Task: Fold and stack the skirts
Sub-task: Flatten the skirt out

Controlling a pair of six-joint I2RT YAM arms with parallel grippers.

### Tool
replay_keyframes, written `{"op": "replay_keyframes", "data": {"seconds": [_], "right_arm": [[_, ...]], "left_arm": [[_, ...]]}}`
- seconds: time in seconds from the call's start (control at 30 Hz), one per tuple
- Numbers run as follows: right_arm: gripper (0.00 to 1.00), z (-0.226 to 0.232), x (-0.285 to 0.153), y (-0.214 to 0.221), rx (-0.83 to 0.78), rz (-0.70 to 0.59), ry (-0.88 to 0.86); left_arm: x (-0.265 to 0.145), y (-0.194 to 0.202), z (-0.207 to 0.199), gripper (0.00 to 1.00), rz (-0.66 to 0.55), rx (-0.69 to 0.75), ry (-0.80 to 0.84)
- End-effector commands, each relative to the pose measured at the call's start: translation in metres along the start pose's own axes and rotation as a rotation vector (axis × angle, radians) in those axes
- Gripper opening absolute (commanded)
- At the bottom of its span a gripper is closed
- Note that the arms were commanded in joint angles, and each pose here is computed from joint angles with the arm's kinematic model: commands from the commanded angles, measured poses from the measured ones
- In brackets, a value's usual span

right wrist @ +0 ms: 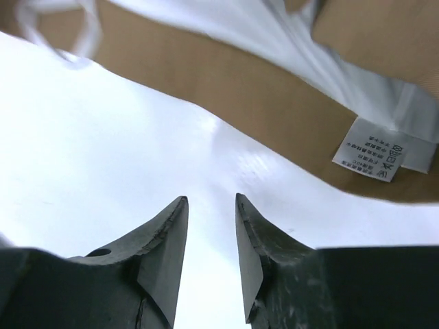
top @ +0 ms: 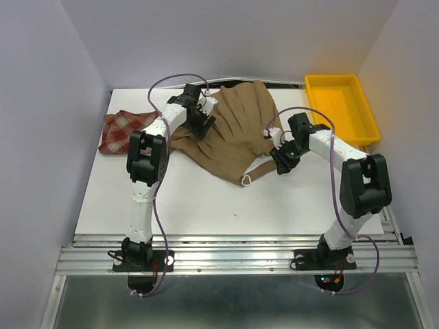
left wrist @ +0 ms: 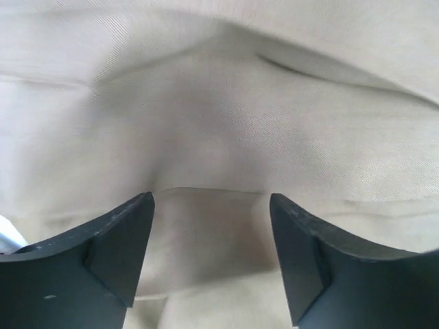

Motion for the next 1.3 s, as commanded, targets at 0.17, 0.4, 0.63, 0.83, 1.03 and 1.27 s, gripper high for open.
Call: {"op": "replay_keyframes", "data": {"seconds": [0.17,0.4,0.63,0.83,1.03,1.27], "right_arm": [[0.61,0.017,-0.095,-0.057,0.131,-0.435,0.265],[0.59,-0.024,-0.067,-0.046,0.121,-0.328,0.482],[0.59,-0.049,-0.033,-0.053,0.132,-0.328,0.532],[0.55,-0.062,-0.017,-0.050,0.163,-0.326,0.566],[0.38,-0.068,-0.009,-0.039,0.182,-0.319,0.573],[0.22,-0.069,-0.013,-0.039,0.199,-0.332,0.574]], "left_arm": [[-0.144,-0.027,-0.071,0.86,-0.293,0.127,-0.105],[-0.140,-0.009,-0.182,0.87,-0.238,0.175,-0.069],[-0.108,-0.001,-0.241,0.87,-0.185,0.255,-0.084],[-0.091,-0.003,-0.258,0.88,-0.179,0.249,-0.111],[-0.072,-0.001,-0.266,0.87,-0.155,0.266,-0.090],[-0.044,0.018,-0.255,0.83,-0.069,0.265,-0.237]]}}
Point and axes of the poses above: each gripper's point midway between its finger pads, its own x axis out along the fingers, its own z axis along the line the jaws close on, y = z × x, the point moved 8 cm from there along -x, back along the fingers, and after that the axes turned 6 degrees about x, right-handed, at the moved point
